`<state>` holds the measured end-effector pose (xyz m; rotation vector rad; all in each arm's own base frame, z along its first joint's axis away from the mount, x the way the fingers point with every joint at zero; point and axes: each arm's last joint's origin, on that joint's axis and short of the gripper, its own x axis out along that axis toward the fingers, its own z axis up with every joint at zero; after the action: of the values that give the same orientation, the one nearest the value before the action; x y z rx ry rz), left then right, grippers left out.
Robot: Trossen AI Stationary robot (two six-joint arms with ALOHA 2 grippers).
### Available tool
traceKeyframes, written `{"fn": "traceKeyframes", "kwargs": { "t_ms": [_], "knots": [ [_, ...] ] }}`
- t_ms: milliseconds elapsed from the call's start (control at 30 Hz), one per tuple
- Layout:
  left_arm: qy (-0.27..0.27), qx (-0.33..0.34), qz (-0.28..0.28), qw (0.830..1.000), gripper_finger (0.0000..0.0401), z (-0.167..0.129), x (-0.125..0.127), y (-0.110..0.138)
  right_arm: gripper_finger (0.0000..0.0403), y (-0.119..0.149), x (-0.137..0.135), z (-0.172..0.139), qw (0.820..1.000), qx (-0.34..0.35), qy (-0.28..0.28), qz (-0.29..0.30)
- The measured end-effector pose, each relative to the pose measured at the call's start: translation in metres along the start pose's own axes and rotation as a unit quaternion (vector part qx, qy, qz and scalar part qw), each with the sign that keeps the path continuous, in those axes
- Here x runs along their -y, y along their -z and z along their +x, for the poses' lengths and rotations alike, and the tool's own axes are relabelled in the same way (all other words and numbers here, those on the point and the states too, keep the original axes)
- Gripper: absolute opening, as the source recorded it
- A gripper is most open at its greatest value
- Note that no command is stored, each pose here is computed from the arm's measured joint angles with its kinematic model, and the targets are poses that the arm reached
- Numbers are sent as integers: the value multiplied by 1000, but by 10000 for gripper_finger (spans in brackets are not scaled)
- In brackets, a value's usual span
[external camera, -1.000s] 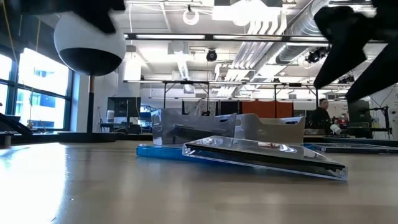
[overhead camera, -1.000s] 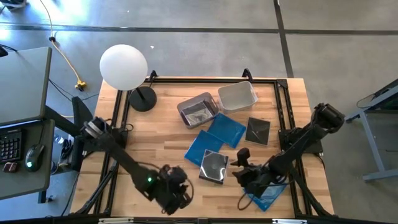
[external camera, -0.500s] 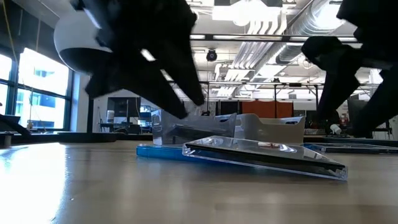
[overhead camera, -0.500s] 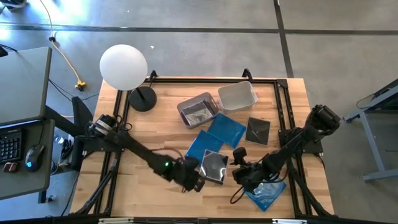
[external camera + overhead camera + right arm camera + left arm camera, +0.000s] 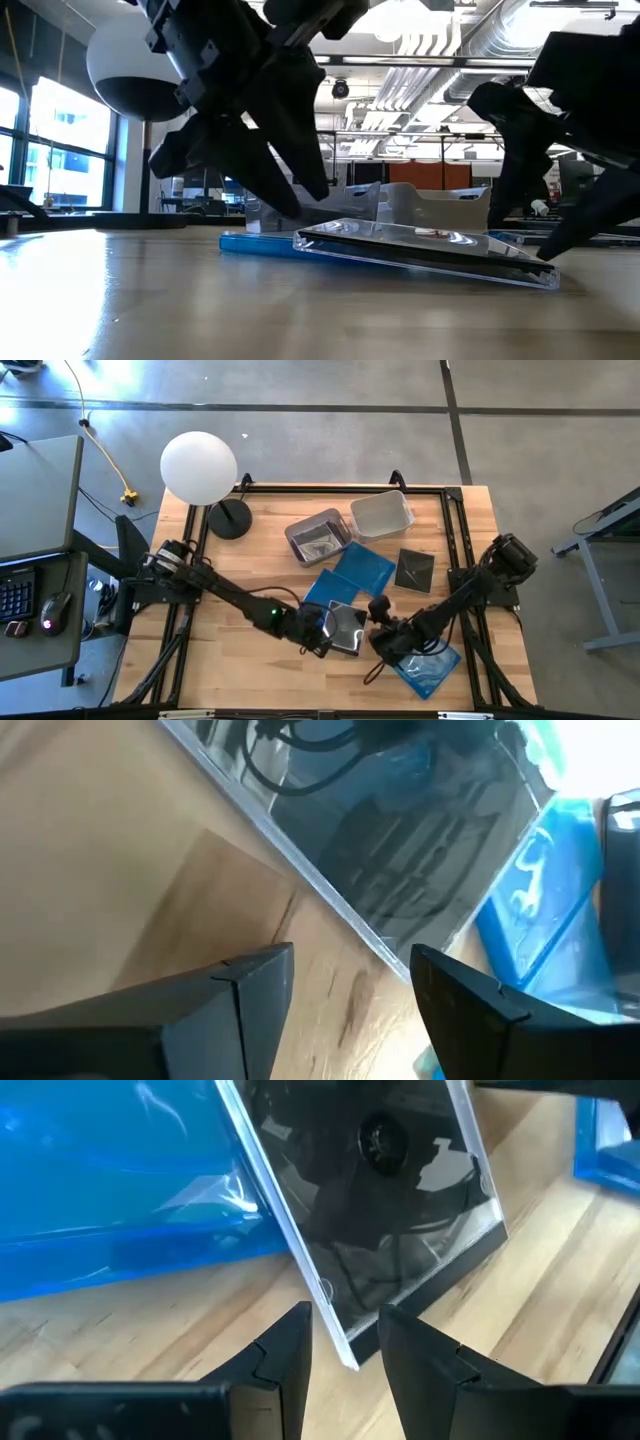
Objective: Pick & place jewel cases by type
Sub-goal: Put the bottom black CD case into the black bin
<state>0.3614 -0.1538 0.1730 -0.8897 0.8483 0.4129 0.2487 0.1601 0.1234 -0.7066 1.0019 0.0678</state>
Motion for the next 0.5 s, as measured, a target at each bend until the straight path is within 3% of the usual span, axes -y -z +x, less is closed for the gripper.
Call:
{"fn": "traceKeyframes", "kwargs": {
  "t_ms": [500],
  "knots": [
    [9, -24, -40, 999, 117, 27, -3, 9, 197, -6, 1, 5, 1000, 28, -4, -12]
  ]
}}
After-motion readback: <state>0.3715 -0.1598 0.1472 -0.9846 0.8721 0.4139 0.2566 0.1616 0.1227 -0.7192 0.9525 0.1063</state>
